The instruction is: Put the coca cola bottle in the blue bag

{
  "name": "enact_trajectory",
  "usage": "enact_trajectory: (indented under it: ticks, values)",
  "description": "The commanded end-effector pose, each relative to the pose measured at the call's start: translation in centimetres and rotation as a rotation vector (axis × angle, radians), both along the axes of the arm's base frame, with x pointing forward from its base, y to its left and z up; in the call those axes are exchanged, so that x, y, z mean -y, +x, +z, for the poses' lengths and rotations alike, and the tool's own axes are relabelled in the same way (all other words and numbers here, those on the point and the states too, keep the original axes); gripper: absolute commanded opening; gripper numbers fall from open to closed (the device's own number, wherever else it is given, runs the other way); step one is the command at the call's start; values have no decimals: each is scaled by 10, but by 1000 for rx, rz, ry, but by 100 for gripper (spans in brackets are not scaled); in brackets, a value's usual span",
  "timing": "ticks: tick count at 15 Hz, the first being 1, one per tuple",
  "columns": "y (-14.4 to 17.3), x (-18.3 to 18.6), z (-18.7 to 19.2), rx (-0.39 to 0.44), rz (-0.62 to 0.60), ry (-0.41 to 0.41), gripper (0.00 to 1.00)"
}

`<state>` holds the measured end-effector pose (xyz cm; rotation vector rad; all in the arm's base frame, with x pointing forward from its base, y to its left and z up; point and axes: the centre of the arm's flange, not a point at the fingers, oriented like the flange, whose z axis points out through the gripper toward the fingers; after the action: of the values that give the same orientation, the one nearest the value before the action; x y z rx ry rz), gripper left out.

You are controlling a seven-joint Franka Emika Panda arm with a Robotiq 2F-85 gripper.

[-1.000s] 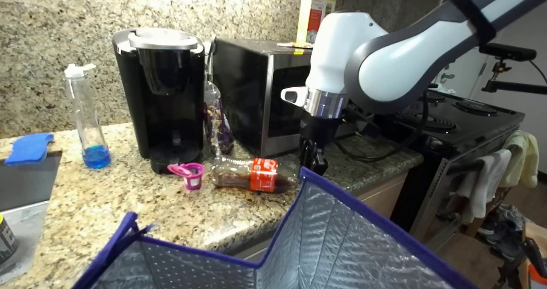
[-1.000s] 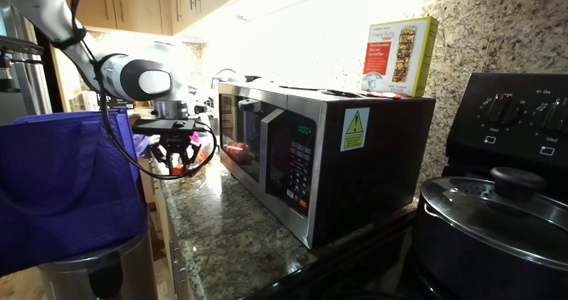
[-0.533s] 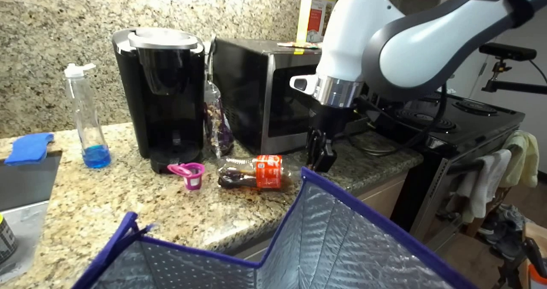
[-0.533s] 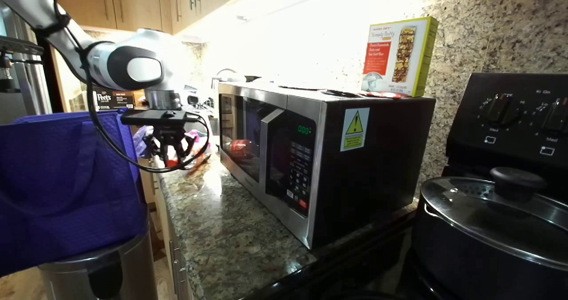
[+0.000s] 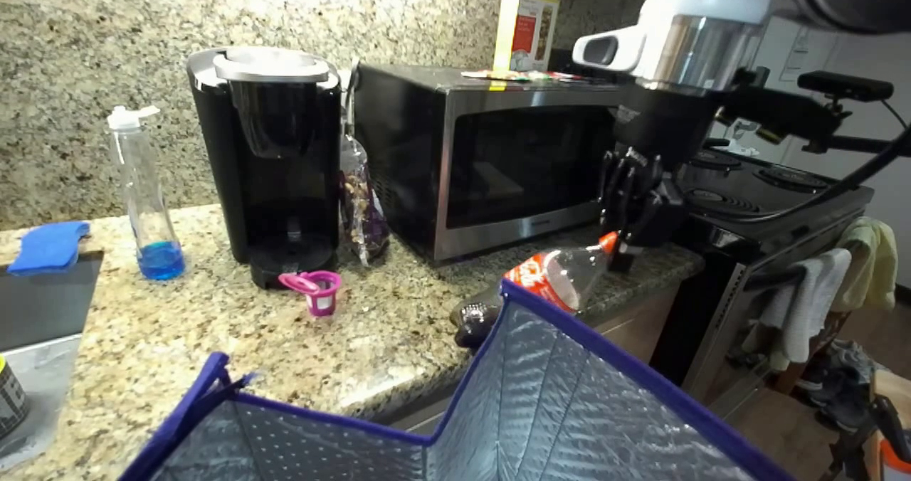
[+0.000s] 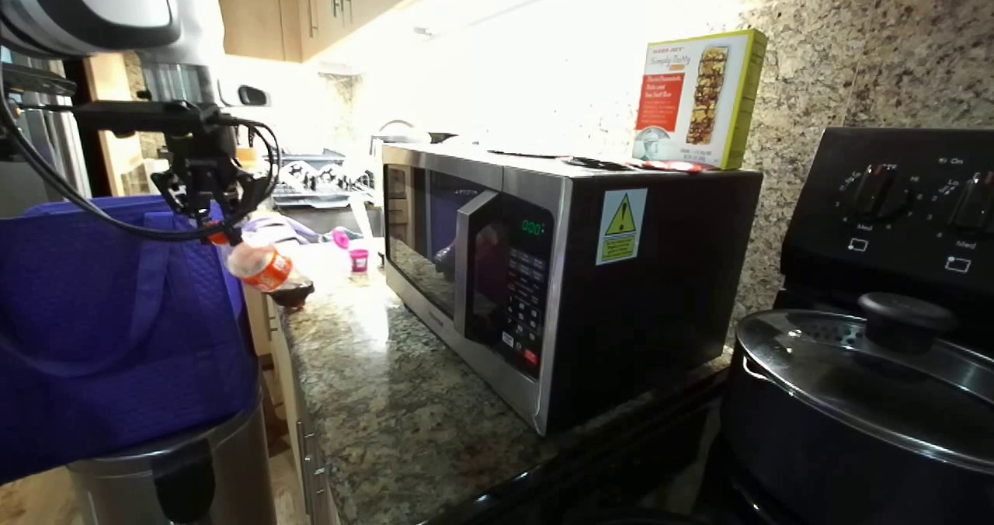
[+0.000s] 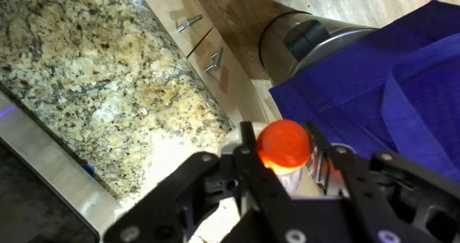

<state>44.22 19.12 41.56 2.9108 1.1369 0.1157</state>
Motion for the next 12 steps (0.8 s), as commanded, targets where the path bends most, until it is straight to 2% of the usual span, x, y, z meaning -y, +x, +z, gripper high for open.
enact_trajectory:
  ticks: [1, 3, 4, 8, 12]
  values:
    - [-9, -3, 9, 12, -3, -2, 37]
    - [-17, -2, 13, 21, -5, -5, 37]
    - [-17, 0, 11, 18, -6, -6, 15]
    - [-14, -23, 37, 42, 39, -65, 15]
    - [-25, -67, 87, 120, 115, -191, 15]
